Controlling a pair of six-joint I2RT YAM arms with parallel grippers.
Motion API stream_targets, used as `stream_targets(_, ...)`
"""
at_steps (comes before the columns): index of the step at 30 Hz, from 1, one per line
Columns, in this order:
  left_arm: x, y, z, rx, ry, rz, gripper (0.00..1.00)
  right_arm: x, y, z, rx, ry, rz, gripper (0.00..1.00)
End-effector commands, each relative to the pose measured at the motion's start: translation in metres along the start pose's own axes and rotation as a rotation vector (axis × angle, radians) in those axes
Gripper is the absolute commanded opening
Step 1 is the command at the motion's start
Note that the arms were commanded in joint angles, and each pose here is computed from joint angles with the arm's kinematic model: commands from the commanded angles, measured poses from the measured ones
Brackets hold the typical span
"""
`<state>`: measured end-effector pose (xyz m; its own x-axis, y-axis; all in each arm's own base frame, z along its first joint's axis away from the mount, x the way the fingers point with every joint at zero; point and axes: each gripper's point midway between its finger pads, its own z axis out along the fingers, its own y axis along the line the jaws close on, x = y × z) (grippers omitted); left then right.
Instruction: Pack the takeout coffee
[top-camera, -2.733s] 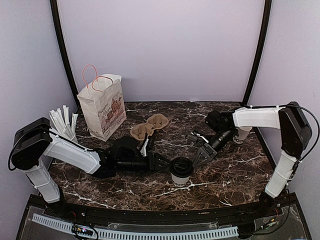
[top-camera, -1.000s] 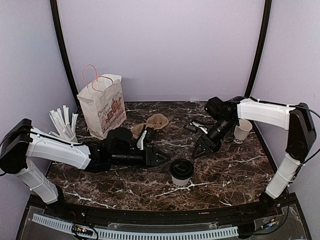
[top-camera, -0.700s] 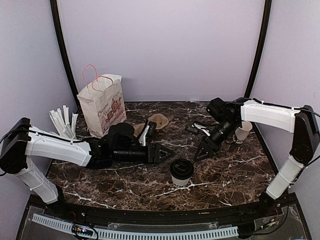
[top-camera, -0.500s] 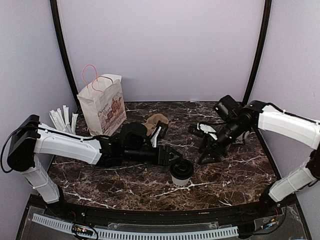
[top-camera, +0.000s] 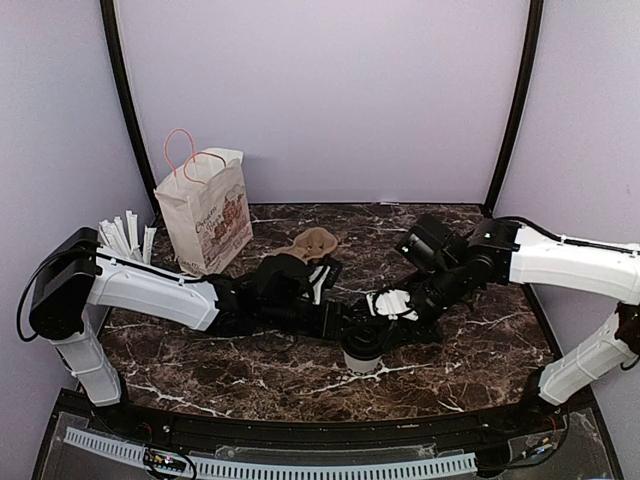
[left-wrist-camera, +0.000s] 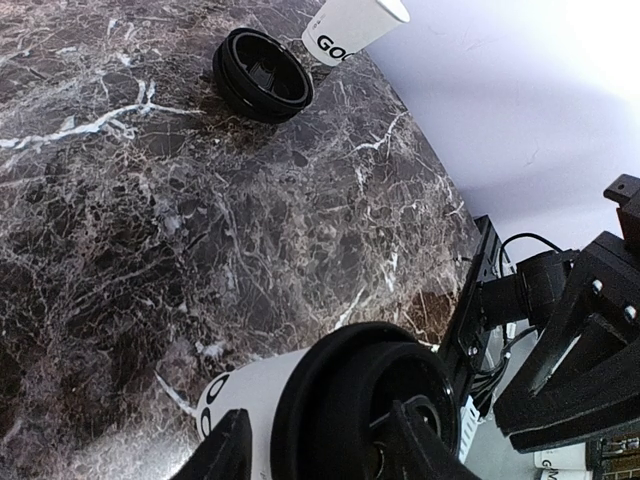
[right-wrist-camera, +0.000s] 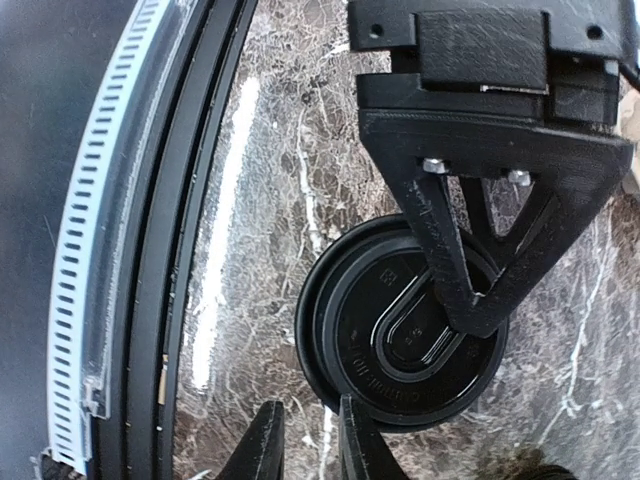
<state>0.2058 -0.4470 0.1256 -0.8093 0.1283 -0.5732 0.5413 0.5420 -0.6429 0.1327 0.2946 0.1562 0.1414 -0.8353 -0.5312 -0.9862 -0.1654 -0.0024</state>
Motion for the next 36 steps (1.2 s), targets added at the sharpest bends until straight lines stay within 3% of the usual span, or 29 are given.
stream_targets(1,0.022,0.019,-0.001,-0.057,0.05,-0.028,0.46,-0.005,-0.005,0.001,0.07,0.046,-0.115,0.21)
stream_targets(8,0.029,0.023,0.001,-0.061,0.068,-0.044,0.44,0.01,0.012,0.022,0.072,0.159,-0.225,0.18)
stream_targets(14,0.034,0.024,0.004,-0.057,0.078,-0.053,0.42,0.011,0.004,0.024,0.141,0.17,-0.238,0.12)
stream_targets(36,0.041,0.024,0.011,-0.043,0.099,-0.062,0.41,-0.01,-0.005,0.011,0.196,0.123,-0.225,0.2)
